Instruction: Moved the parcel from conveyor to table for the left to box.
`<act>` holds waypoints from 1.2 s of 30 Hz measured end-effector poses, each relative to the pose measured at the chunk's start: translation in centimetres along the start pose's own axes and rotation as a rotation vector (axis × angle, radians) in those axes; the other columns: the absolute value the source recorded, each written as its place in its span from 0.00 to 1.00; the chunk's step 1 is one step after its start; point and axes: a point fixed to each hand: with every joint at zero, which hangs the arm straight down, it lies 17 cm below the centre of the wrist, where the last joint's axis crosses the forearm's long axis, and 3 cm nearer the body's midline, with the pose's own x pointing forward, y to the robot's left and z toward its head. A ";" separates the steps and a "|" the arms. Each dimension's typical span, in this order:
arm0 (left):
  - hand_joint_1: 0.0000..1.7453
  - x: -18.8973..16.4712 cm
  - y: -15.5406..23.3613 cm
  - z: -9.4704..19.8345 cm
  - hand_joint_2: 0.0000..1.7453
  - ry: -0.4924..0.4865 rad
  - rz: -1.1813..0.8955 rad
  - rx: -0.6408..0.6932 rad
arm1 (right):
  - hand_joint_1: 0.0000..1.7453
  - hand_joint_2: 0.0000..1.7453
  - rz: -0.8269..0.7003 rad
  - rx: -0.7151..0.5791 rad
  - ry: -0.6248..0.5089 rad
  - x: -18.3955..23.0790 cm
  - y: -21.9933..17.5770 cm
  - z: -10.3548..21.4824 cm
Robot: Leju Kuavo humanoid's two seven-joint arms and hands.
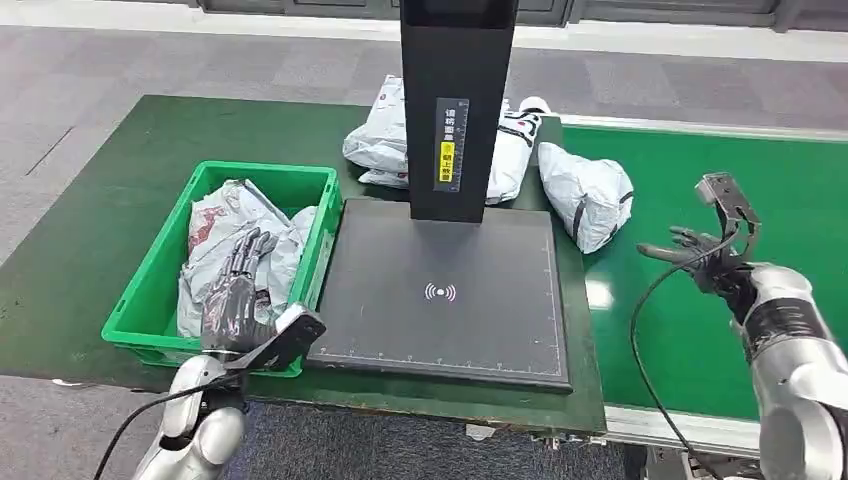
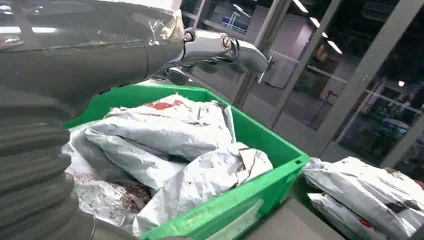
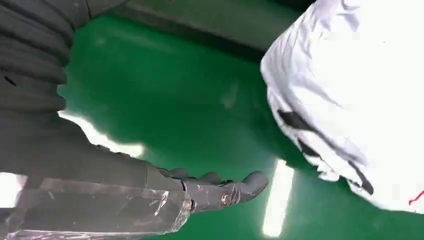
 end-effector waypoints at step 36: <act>0.00 -1.4 -0.3 2.4 1.00 0.014 0.005 -0.017 | 0.00 1.00 0.047 -0.035 -0.166 2.4 2.8 -0.9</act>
